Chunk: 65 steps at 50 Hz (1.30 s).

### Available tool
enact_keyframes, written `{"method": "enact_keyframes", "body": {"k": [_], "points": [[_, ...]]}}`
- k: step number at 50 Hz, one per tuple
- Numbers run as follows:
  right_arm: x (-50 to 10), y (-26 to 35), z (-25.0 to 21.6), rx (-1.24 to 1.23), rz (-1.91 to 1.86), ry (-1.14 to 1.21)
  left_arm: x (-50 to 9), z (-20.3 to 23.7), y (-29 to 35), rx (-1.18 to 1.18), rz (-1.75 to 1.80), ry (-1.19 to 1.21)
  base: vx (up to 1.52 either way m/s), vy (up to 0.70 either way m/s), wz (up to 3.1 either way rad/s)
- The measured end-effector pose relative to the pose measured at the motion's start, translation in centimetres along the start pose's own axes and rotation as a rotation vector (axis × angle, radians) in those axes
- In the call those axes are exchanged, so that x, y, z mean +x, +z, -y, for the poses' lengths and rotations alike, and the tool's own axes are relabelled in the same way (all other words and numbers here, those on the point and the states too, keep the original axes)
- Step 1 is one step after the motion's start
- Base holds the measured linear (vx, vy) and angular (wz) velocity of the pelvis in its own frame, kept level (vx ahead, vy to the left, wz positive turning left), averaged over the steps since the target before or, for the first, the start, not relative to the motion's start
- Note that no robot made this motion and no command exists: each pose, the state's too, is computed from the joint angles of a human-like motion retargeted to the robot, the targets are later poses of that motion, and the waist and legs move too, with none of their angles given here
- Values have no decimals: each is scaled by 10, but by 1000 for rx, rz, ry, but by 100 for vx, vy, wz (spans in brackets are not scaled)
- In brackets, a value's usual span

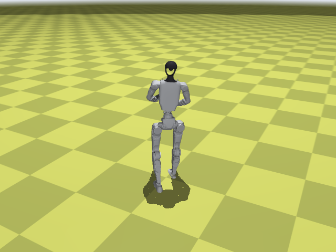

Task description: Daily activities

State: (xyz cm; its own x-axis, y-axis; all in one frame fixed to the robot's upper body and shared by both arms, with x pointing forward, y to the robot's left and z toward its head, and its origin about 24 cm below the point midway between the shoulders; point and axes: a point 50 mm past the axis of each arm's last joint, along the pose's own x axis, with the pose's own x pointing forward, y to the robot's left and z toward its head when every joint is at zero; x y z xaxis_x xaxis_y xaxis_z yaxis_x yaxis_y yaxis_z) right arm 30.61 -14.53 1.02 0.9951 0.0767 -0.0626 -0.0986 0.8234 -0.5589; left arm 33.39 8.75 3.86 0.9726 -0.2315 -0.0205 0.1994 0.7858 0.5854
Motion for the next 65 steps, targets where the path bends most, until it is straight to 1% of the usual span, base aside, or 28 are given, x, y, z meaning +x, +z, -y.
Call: {"method": "enact_keyframes", "body": {"k": [8,13,20,30,36,38,43,48,52,58,65], "points": [[-30,-16,2,53,-9,0,-11,9,23,-114,123,-12,-8,10,0],[-48,-26,6,70,-24,-7,-24,11,25,-174,161,-13,-12,13,6],[-64,-22,18,90,19,-28,-52,11,5,-269,111,-30,-14,14,3],[-73,4,44,83,166,-64,-99,-1,-33,-400,-23,-39,-13,8,-4],[-72,-5,49,45,127,-66,-108,-16,-42,-418,-56,14,-10,0,9],[-73,-20,48,26,60,-63,-105,-21,-43,-408,-57,41,-9,-3,15],[-87,-78,35,-19,-221,-27,-83,-38,-32,-352,-14,113,-5,-3,6],[-117,-129,19,-49,-499,35,-54,-52,-9,-287,72,148,0,-2,-6],[-148,-159,16,-65,-682,65,-33,-62,16,-225,157,145,1,-6,-20],[-188,-187,27,-77,-871,45,-11,-70,46,-78,257,60,2,-7,-23],[-215,-199,49,-98,-960,-3,2,-73,64,185,306,-119,2,-7,-14]]}}
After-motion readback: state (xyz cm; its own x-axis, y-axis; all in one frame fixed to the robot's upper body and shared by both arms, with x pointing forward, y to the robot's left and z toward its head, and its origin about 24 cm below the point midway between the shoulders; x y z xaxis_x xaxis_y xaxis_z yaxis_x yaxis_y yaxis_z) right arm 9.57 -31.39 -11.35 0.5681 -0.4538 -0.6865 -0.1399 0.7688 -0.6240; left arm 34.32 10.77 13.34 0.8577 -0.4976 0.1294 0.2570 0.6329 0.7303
